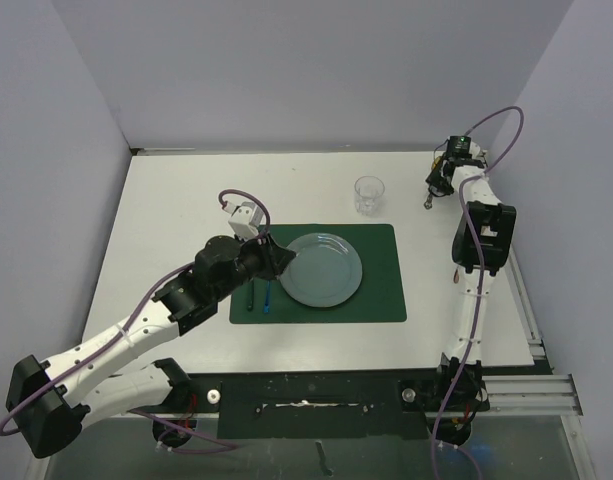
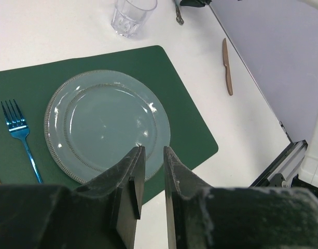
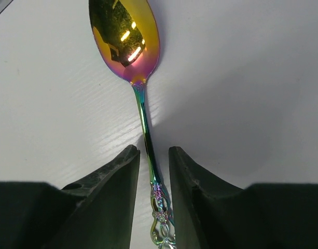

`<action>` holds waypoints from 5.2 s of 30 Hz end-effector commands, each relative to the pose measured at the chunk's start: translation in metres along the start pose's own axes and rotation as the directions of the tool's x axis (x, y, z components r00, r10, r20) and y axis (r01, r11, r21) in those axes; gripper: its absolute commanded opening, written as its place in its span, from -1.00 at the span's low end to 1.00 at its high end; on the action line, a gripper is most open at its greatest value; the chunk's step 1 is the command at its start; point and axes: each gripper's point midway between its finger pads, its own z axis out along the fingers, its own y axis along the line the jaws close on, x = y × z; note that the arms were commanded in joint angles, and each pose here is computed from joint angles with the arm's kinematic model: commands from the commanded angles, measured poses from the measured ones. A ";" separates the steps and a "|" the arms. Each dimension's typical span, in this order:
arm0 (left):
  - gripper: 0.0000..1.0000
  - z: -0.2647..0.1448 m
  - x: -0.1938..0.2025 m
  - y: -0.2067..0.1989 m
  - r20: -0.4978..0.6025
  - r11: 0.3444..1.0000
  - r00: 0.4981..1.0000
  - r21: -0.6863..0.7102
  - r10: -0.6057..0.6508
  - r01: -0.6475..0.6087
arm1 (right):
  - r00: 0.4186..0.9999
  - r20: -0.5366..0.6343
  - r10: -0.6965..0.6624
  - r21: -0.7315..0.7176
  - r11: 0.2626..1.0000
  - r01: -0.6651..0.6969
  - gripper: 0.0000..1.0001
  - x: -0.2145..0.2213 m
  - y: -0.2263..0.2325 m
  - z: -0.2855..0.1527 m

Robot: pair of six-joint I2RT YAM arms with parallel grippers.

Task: Set the dinner table for one person
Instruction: Pick up the spoon from the center of the board.

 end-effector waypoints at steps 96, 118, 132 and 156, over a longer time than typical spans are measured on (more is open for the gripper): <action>-0.60 -0.051 -0.029 -0.014 0.153 0.991 0.983 0.094 -0.105 0.091 | 0.987 -0.041 -0.157 0.312 0.936 0.162 -0.35 0.133 -0.015 -0.101; -0.60 -0.053 -0.030 -0.016 0.155 0.989 0.980 0.104 -0.123 0.108 | 0.983 -0.183 -0.024 0.234 0.970 0.067 -1.00 0.192 -0.035 -0.076; -0.60 -0.046 -0.019 -0.015 0.136 0.983 0.978 0.116 -0.156 0.141 | 0.997 -0.044 -0.063 0.159 0.985 0.070 -1.00 0.158 -0.023 -0.125; -0.60 -0.043 -0.018 -0.016 0.124 0.985 0.982 0.114 -0.141 0.127 | 0.948 0.002 -0.319 -0.162 0.935 0.315 -1.00 0.174 0.034 -0.219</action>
